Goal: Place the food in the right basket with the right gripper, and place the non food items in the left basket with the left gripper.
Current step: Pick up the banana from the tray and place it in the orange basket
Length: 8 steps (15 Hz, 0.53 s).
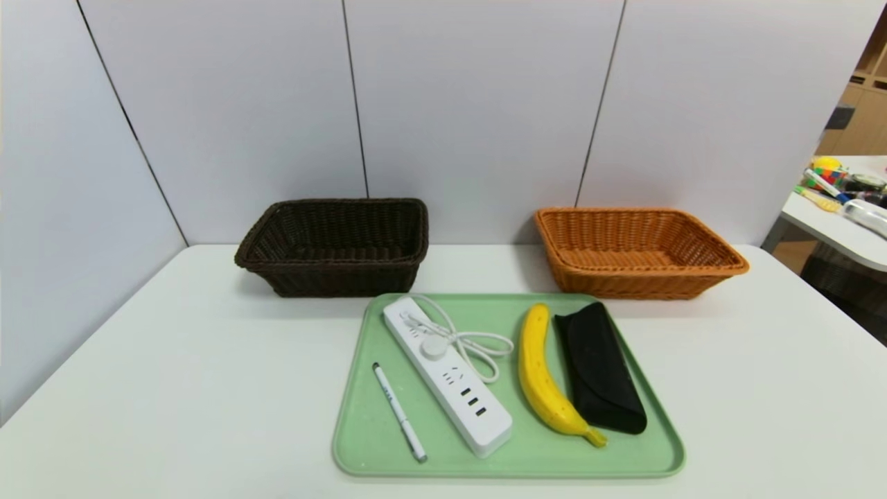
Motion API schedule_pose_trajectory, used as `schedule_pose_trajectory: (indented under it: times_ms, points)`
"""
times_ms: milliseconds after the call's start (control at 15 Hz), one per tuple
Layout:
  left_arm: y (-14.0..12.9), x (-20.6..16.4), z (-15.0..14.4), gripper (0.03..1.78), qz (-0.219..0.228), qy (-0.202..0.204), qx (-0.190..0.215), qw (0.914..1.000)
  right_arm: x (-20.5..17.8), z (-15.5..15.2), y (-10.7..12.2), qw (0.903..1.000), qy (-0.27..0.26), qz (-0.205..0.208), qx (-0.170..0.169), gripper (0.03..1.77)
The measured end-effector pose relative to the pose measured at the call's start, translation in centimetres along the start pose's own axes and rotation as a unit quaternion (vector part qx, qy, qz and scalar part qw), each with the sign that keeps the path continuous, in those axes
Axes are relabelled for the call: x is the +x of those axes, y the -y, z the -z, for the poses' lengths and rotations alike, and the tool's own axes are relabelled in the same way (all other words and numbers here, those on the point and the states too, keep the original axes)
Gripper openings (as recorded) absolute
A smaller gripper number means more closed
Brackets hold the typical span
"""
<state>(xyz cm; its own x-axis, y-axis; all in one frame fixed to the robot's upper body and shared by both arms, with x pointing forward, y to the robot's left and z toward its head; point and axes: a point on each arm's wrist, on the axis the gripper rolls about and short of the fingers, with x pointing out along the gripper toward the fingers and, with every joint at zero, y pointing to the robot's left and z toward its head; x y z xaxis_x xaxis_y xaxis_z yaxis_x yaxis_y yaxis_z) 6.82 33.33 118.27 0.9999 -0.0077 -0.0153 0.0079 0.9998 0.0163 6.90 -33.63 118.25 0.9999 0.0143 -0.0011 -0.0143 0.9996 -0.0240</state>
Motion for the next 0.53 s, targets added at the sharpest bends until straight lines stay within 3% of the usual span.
schedule_pose_trajectory:
  times_ms: [533]
  points:
    - [0.0, -0.01, -0.02, 1.69, 0.0, 0.0, 0.001, 1.0, 0.0, 0.01, 0.02, 1.0, 0.0, 0.004, 0.007, 1.7]
